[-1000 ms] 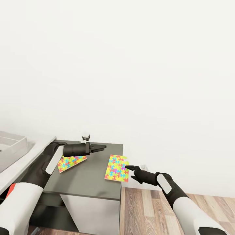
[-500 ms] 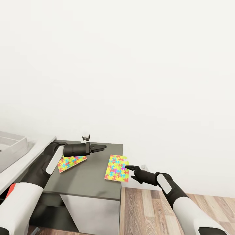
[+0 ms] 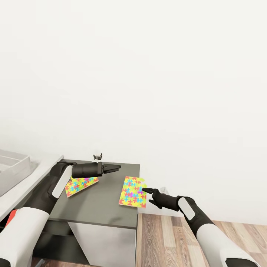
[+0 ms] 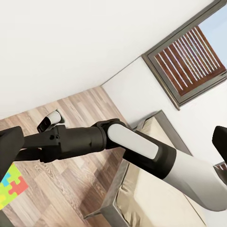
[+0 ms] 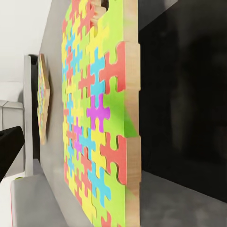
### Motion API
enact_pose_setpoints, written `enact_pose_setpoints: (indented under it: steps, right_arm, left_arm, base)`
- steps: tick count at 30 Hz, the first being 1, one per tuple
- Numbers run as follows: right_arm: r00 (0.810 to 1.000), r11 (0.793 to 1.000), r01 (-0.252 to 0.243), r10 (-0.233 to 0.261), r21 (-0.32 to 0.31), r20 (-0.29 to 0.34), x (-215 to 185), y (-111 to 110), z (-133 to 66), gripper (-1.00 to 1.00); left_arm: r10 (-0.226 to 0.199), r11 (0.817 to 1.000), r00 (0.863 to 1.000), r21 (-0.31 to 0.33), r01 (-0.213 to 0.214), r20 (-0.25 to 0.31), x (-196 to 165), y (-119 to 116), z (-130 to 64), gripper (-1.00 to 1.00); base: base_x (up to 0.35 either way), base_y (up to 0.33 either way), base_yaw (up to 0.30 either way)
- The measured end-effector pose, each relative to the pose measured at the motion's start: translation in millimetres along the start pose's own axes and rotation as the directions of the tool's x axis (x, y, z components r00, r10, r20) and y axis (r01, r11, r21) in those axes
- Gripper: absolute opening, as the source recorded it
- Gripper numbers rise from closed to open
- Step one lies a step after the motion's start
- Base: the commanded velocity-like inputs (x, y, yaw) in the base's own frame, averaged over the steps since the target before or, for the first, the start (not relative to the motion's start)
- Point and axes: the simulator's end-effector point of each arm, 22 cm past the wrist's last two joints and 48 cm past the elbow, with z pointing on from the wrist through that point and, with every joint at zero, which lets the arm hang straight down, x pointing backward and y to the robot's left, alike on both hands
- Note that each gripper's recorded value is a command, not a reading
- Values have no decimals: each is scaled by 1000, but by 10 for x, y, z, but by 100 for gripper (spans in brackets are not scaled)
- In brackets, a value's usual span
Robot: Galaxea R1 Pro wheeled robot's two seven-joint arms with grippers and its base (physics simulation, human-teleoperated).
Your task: Put all the toys in the child's room - the three board games (two on the bed and one on the table), the two jigsaw puzzles on the table, and the tennis ball on the table - inside the toy box on the table in the child's room.
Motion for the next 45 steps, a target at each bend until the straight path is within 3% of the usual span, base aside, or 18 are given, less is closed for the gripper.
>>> enact_pose_setpoints:
  steps: [45]
  right_arm:
    - [1000, 1000, -1, 1, 0, -1, 3, -3, 0, 100]
  left_arm:
    - [0, 1000, 1000, 3, 0, -2, 8, -8, 19, 100]
  base:
    - [0, 5, 0]
